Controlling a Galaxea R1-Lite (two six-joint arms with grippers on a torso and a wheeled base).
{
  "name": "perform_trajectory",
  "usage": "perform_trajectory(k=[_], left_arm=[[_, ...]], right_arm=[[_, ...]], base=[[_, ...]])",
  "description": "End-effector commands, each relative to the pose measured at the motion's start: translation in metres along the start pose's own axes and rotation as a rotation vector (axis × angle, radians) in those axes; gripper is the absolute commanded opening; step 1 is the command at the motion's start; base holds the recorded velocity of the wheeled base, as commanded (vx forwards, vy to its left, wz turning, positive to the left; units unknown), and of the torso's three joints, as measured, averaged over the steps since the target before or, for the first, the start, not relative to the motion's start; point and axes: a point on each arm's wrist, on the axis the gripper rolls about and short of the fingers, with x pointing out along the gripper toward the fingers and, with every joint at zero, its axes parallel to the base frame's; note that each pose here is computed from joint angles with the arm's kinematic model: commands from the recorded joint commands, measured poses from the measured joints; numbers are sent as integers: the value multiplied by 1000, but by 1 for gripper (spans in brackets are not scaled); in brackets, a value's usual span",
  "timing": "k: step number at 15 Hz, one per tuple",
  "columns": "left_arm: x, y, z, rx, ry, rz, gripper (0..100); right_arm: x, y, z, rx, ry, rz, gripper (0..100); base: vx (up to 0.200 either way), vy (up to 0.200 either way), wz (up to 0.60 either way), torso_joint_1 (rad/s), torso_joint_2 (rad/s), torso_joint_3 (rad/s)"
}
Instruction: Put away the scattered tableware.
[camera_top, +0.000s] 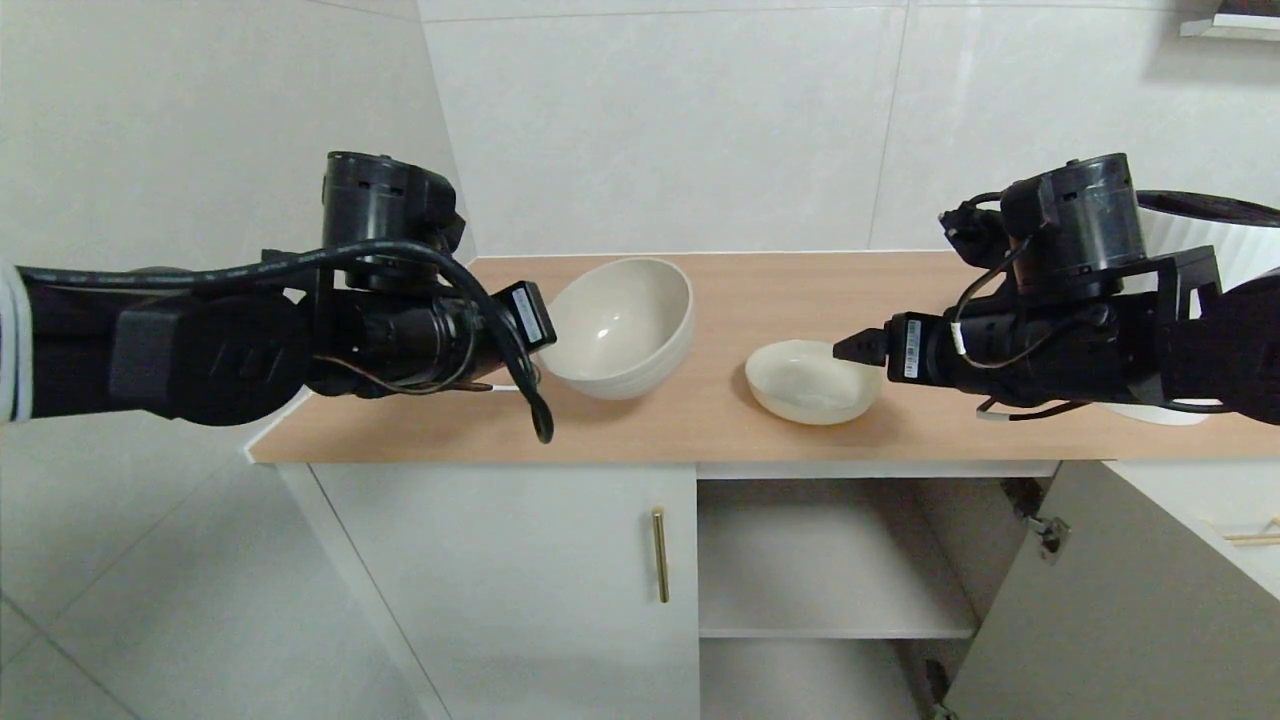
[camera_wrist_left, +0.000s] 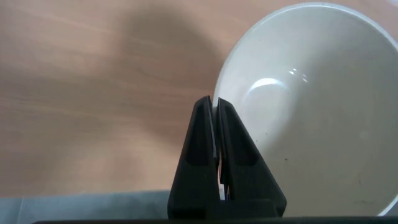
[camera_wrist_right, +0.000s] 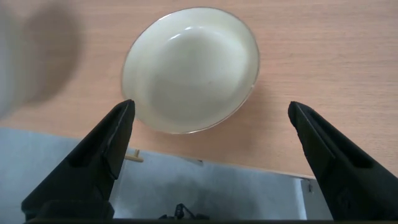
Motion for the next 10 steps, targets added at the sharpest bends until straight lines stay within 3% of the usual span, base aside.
perform_trajectory(k=[1, 7, 10], left_arm=[[-16, -3, 6, -3, -29, -19, 0], [-15, -2, 5, 0, -25, -17, 0], [-15, -2, 6, 0, -26, -17, 0]], right_arm=[[8, 0, -4, -4, 11, -25, 100], [52, 0, -18, -30, 24, -217, 100], [61, -2, -20, -28, 32, -234, 100]], base=[[0, 0, 0, 0, 0, 0], [0, 0, 0, 0, 0, 0], [0, 0, 0, 0, 0, 0]])
